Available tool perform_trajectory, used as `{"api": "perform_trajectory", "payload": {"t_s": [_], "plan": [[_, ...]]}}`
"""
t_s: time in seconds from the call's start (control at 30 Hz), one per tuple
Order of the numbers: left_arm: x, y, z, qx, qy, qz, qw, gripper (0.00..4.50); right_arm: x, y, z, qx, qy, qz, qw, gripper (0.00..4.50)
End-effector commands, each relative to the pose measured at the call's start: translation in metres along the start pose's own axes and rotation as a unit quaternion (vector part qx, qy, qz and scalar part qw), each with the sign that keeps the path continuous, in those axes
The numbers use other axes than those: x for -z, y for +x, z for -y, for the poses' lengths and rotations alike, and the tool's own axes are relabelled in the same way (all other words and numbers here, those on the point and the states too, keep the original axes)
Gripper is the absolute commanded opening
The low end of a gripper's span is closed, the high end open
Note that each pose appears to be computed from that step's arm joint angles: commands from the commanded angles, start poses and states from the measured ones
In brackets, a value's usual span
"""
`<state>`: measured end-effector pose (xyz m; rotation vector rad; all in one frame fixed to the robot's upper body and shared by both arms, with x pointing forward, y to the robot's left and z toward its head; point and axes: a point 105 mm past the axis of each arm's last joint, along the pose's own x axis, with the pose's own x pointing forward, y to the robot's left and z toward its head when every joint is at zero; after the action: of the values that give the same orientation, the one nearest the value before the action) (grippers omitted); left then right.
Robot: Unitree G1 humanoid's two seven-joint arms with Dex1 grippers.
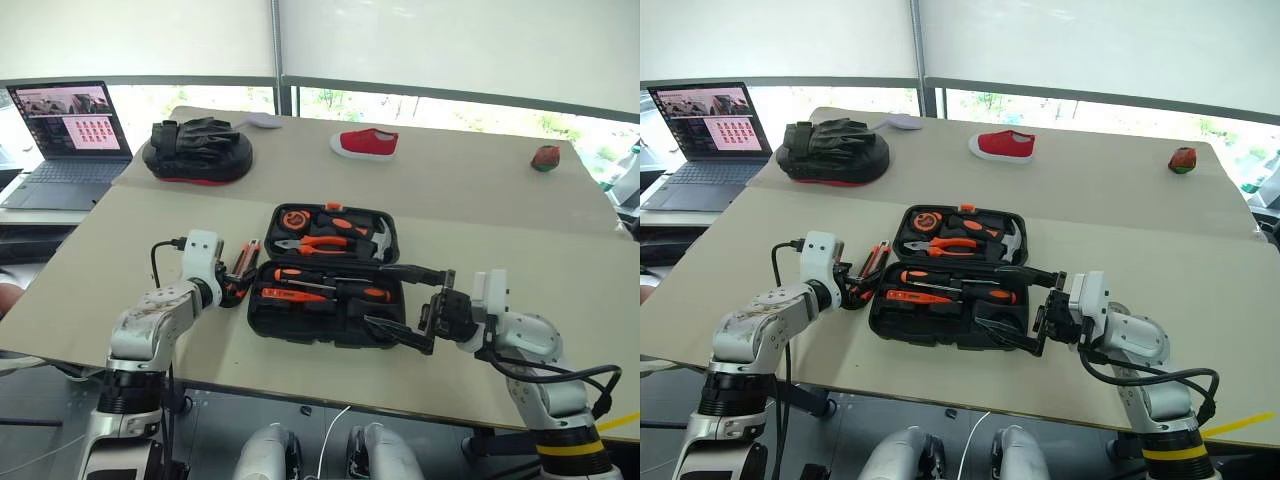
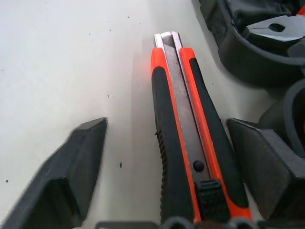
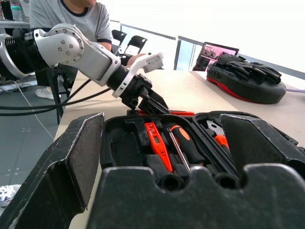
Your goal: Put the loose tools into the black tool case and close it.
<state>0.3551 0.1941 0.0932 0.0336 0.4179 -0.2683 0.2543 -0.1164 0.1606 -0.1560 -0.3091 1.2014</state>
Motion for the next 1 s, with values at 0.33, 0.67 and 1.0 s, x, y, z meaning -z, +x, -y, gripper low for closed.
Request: {"api": "perform_trajectory", "payload": {"t_s": [0.33,0.67,1.0], "plan": [[-0.031,-0.055,-0.050,0.023,-0.002,0.141,0.990,1.70,-0.008,0.000,-0.002,-0.004,-0.002,0.011,1.000,4.50],[-0.042,-0.081,0.049,0.426,0.369,0.052,0.825,1.70,-0.006,-0.024,0.009,-0.012,-0.014,-0.032,0.999,4.50],[-0.032,-0.044,0.098,0.464,0.418,-0.019,0.781,1.70,-0.004,-0.029,0.007,0.008,-0.020,-0.038,0.999,4.50]]}}
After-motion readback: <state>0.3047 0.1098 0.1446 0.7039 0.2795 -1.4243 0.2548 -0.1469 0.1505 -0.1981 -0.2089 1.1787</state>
